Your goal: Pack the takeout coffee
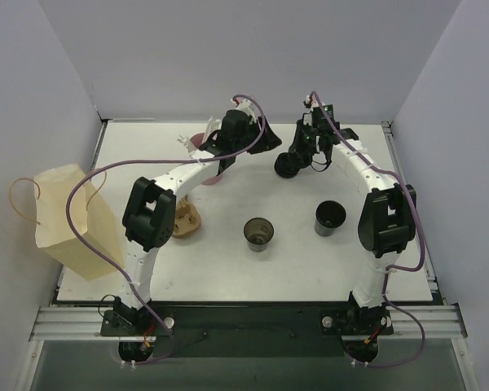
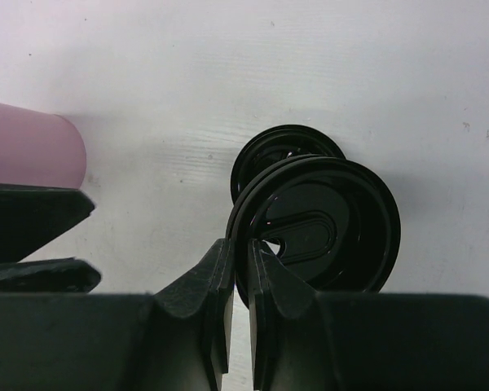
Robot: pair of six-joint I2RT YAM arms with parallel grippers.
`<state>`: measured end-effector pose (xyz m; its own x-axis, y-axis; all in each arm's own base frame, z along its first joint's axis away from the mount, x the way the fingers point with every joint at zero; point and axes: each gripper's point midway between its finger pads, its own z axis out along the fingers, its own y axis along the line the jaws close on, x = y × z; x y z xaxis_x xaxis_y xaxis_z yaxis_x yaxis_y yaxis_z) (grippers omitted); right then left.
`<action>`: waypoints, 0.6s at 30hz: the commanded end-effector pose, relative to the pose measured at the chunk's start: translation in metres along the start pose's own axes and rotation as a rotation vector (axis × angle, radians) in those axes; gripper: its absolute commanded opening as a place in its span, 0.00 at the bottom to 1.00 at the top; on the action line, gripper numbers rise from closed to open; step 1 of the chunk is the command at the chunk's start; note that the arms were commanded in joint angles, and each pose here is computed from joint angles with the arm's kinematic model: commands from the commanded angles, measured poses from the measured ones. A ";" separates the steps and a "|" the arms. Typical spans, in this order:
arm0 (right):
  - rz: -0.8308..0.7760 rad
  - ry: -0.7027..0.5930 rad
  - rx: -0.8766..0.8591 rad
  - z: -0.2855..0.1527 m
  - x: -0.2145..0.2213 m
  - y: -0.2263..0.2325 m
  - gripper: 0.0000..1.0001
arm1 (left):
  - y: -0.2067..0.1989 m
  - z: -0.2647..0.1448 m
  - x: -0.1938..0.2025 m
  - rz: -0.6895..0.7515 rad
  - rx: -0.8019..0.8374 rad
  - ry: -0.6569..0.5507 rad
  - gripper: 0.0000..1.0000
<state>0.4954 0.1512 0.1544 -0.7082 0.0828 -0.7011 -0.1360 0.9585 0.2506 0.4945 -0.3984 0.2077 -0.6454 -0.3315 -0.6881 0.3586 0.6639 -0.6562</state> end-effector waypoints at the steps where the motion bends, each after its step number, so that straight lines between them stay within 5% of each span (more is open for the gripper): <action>1: 0.008 -0.087 -0.056 -0.015 -0.026 0.010 0.11 | -0.015 0.013 -0.017 -0.011 0.076 -0.056 0.57; 18: 0.041 -0.081 -0.079 -0.002 -0.019 0.010 0.11 | 0.002 0.038 0.007 -0.035 0.105 -0.023 0.57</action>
<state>0.5009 0.1576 0.1572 -0.6921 0.1232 -0.7112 -0.1475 0.9404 0.3063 0.5093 -0.4167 0.1524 -0.6976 -0.3255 -0.6382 0.3272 0.6478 -0.6880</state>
